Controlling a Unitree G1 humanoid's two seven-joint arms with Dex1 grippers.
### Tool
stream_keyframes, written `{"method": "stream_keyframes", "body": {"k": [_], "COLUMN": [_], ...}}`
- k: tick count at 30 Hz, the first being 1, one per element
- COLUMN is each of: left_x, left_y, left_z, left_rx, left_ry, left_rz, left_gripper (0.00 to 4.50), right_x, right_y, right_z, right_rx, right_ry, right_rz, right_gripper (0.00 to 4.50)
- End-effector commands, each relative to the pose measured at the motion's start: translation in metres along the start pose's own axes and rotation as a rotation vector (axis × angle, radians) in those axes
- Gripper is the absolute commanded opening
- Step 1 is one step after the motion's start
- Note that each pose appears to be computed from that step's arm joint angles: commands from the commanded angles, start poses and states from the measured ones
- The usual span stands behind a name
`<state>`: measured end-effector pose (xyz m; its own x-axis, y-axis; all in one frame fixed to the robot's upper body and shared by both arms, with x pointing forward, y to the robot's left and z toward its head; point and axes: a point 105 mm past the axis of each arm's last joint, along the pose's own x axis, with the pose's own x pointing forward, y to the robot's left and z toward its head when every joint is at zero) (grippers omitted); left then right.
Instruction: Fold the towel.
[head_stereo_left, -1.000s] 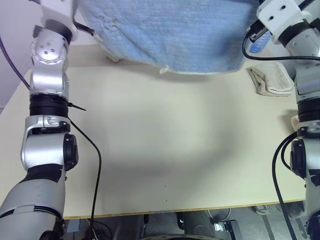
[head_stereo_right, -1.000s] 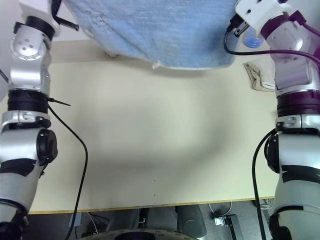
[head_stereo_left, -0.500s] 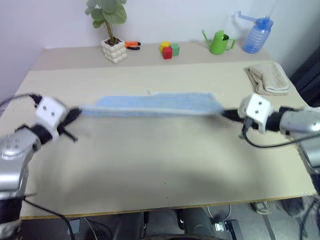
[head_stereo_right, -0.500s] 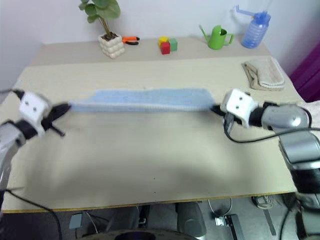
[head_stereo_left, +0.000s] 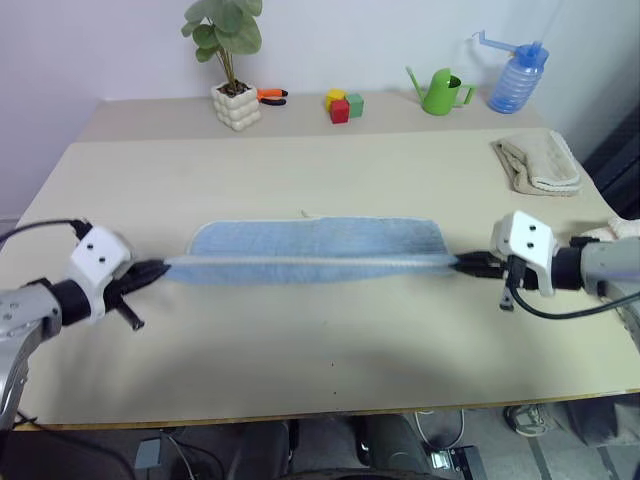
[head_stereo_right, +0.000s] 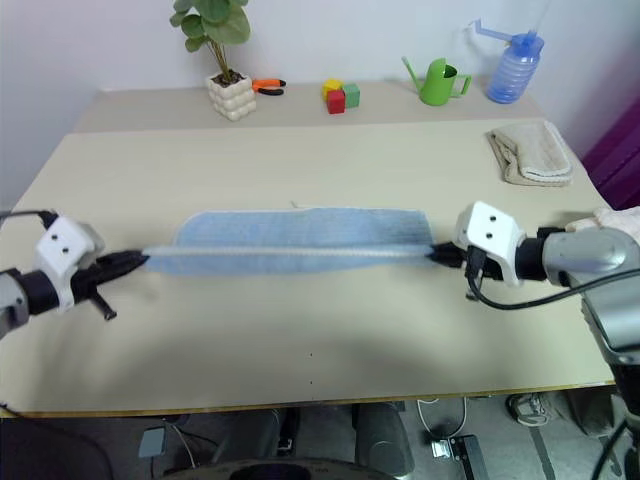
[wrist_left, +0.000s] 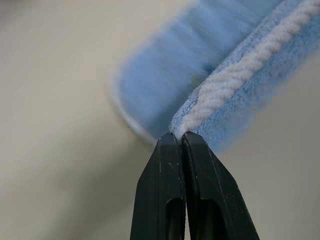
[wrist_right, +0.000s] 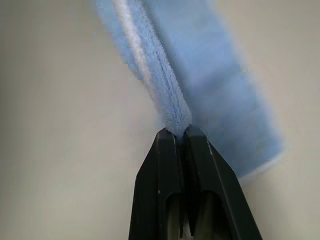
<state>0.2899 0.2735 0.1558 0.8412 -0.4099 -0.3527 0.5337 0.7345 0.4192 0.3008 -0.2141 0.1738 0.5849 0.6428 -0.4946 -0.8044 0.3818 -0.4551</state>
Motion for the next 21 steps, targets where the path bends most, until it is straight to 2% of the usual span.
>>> {"method": "stream_keyframes", "body": {"k": [1,5,10,15,21], "left_x": [0.022,0.054,0.079,0.088,0.083], "left_y": [0.013,0.031,0.037,0.031,0.028], "left_z": [-0.002,0.004,-0.001,-0.010,-0.021], "left_rx": [0.071,0.093,0.091,0.084,0.061], "left_ry": [-0.004,-0.038,-0.034,-0.019,0.002], "left_rz": [0.046,0.084,0.075,0.054,0.046], "left_gripper": [0.00,0.00,0.00,0.00,0.00], "right_x": [0.011,0.027,0.043,0.052,0.059], "right_y": [-0.021,-0.048,-0.062,-0.064,-0.061], "right_z": [-0.008,-0.016,-0.023,-0.029,-0.033], "right_rx": [-0.058,-0.075,-0.080,-0.068,-0.064], "right_ry": [0.035,0.053,0.048,0.033,0.019], "right_rz": [-0.078,-0.169,-0.217,-0.231,-0.228], "right_gripper": [0.06,0.06,0.06,0.06,0.06]}}
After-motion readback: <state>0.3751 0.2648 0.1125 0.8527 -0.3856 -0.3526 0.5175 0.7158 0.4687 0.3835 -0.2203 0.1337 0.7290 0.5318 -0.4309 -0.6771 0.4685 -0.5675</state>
